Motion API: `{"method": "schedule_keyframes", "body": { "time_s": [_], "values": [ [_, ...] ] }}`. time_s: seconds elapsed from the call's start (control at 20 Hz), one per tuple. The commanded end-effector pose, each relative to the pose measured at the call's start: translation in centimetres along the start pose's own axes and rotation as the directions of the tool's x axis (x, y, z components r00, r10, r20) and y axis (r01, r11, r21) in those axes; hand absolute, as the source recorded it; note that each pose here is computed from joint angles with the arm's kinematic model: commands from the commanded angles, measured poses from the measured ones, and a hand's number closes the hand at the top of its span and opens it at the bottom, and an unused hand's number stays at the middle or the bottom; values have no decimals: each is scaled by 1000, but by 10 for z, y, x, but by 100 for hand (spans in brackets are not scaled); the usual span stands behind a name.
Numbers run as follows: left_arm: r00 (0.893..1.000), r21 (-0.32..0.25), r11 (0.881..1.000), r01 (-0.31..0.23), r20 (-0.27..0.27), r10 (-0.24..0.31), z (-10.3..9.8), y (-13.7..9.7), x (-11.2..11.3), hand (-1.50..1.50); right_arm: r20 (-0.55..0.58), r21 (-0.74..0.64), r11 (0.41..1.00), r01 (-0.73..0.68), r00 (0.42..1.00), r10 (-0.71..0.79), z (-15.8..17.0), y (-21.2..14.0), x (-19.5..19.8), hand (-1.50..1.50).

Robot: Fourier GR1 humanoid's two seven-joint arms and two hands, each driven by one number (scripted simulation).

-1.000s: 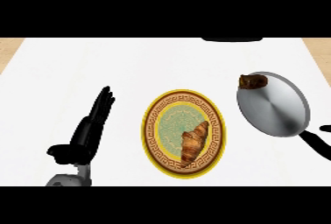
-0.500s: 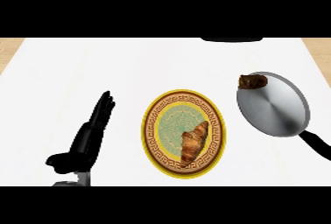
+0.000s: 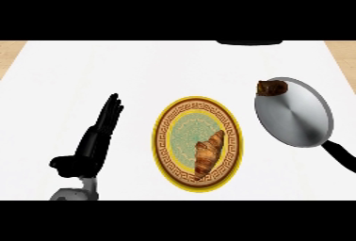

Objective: Pick the sweet potato from the plate and place it in the pan

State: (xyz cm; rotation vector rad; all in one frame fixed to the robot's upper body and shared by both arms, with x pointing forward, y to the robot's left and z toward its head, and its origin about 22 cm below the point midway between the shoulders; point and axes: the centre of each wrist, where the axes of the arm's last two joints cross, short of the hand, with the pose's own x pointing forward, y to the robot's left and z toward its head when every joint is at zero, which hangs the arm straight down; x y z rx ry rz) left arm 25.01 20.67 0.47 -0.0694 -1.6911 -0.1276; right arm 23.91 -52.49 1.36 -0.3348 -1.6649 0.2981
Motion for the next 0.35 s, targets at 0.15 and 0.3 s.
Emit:
{"method": "schedule_keyframes", "body": {
  "time_s": [0.15, 0.3],
  "values": [
    [1000, 4, 1000, 3, 14, -3, 5, -2, 10, 0, 75, 24, 1000, 1, 997, -3, 12, 2, -1, -150],
    [1000, 16, 1000, 11, 0, -11, -1, 2, 12, 0, 93, 3, 997, -82, 992, 81, -5, 22, -3, -150]
  ]
}}
